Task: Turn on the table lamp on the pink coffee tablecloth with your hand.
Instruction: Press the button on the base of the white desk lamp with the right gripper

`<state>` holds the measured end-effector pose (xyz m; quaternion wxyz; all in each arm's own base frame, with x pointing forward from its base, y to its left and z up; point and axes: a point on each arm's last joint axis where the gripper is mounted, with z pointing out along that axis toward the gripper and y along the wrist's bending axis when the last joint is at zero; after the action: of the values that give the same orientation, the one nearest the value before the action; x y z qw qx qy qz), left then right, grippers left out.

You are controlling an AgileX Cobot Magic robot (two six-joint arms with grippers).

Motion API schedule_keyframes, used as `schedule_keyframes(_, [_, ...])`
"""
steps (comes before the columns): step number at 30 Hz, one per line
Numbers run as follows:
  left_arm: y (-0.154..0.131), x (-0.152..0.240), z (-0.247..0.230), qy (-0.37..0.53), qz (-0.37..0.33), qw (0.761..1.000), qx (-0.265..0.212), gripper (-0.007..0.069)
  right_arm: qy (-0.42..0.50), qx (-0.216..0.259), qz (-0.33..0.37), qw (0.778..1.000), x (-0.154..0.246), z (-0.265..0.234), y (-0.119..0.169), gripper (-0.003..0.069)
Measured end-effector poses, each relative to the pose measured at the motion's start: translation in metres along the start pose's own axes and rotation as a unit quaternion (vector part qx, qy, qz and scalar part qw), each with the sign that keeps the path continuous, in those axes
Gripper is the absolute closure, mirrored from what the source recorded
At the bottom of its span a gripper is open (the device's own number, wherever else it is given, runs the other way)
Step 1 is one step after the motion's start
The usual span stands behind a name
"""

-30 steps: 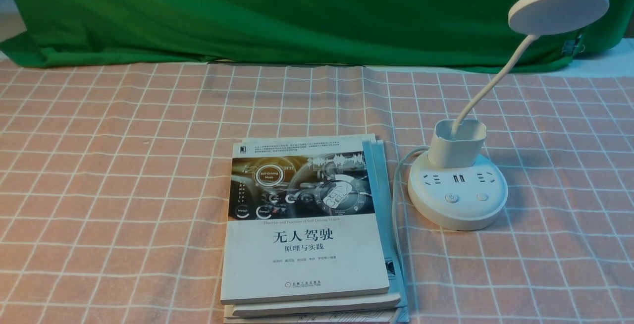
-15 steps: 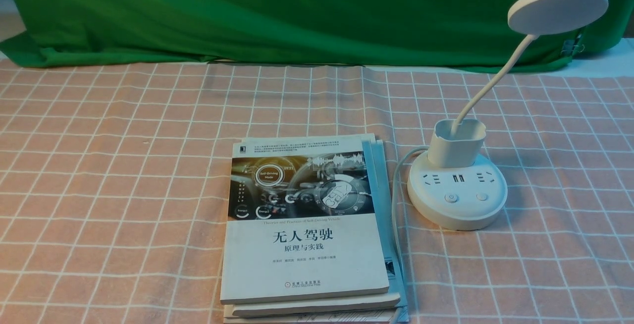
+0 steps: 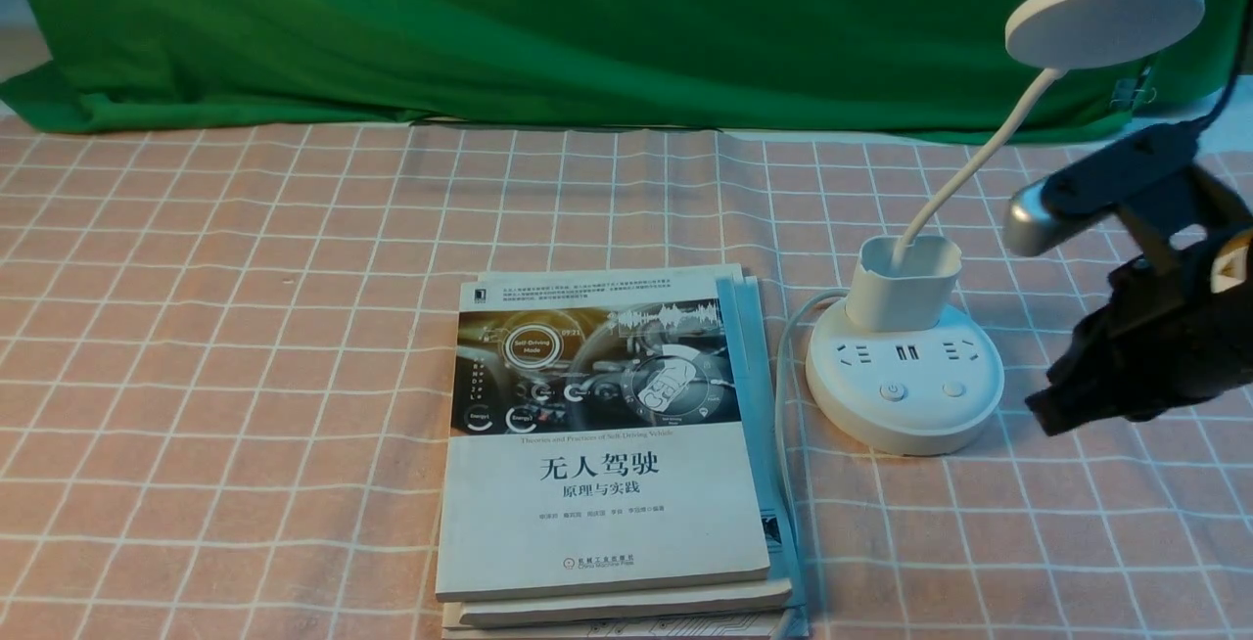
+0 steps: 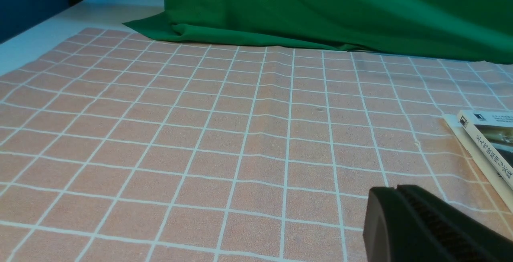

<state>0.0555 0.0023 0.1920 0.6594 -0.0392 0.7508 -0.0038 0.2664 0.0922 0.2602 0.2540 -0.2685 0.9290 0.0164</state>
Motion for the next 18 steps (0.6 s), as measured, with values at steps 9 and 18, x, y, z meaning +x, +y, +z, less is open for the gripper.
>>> schedule_keyframes(9, [0.000, 0.000, 0.000, 0.000, 0.000, 1.000, 0.000, 0.0604, -0.009, 0.004, 0.014, 1.000, -0.009, 0.070, -0.003, 0.0626])
schedule_keyframes(18, [0.000, 0.000, 0.000, 0.000, 0.000, 1.000, 0.000, 0.0604, -0.029, 0.009, 0.019, 0.999, -0.012, 0.097, -0.004, 0.0626])
